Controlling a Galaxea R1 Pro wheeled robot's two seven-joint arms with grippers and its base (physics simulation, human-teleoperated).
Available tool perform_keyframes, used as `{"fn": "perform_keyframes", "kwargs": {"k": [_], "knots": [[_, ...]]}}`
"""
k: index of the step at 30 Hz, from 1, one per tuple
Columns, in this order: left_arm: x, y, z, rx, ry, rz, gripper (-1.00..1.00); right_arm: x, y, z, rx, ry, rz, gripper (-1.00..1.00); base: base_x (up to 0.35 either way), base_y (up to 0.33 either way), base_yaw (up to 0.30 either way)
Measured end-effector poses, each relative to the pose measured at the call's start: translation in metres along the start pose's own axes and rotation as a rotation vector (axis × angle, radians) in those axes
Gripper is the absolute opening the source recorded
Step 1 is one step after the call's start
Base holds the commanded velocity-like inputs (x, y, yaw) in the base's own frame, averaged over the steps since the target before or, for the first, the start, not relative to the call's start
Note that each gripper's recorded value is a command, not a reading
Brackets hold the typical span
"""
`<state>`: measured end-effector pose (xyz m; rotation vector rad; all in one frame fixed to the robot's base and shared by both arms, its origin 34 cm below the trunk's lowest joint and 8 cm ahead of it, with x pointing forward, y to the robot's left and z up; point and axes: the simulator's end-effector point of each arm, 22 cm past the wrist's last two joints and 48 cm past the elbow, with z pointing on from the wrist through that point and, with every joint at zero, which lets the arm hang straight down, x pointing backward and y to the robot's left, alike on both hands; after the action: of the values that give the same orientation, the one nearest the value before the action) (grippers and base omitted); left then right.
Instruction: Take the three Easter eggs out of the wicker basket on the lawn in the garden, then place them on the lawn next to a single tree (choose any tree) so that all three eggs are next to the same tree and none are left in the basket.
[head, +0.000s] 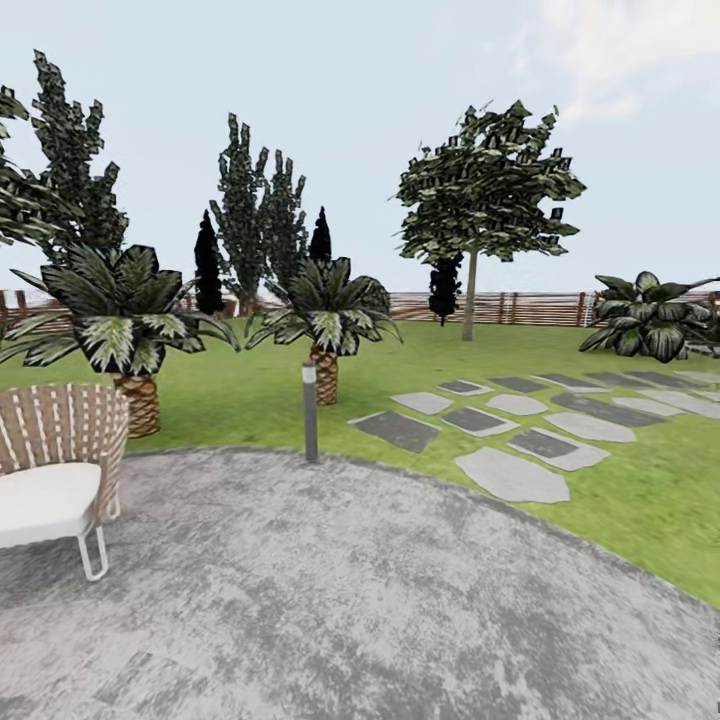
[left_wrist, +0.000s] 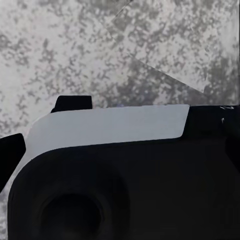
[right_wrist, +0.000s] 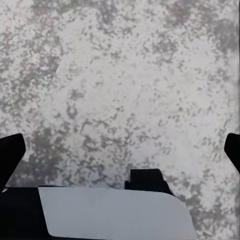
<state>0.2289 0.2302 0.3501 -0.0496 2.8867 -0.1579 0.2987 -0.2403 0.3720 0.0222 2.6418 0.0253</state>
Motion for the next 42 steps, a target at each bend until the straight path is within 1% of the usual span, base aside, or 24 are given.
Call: {"fn": "perform_keyframes", "kwargs": {"k": [29,35,42], "knots": [[-0.0061,-0.0003,-0.0001,0.001,-0.016,0.002,1.00,-0.0064,0.0001,0.0003,0.000,-0.017,0.000,1.00,0.317,-0.072,-0.232],[-0.0071,-0.0003,-0.0001,0.001,-0.019,0.002,1.00,-0.0074,0.0002,0.0003,0.000,-0.019,0.000,1.00,0.317,-0.072,-0.119],[-0.0072,-0.0003,-0.0002,0.001,-0.019,0.002,1.00,-0.0076,0.0002,0.0003,-0.001,-0.020,0.000,1.00,0.317,-0.072,-0.021]]}}
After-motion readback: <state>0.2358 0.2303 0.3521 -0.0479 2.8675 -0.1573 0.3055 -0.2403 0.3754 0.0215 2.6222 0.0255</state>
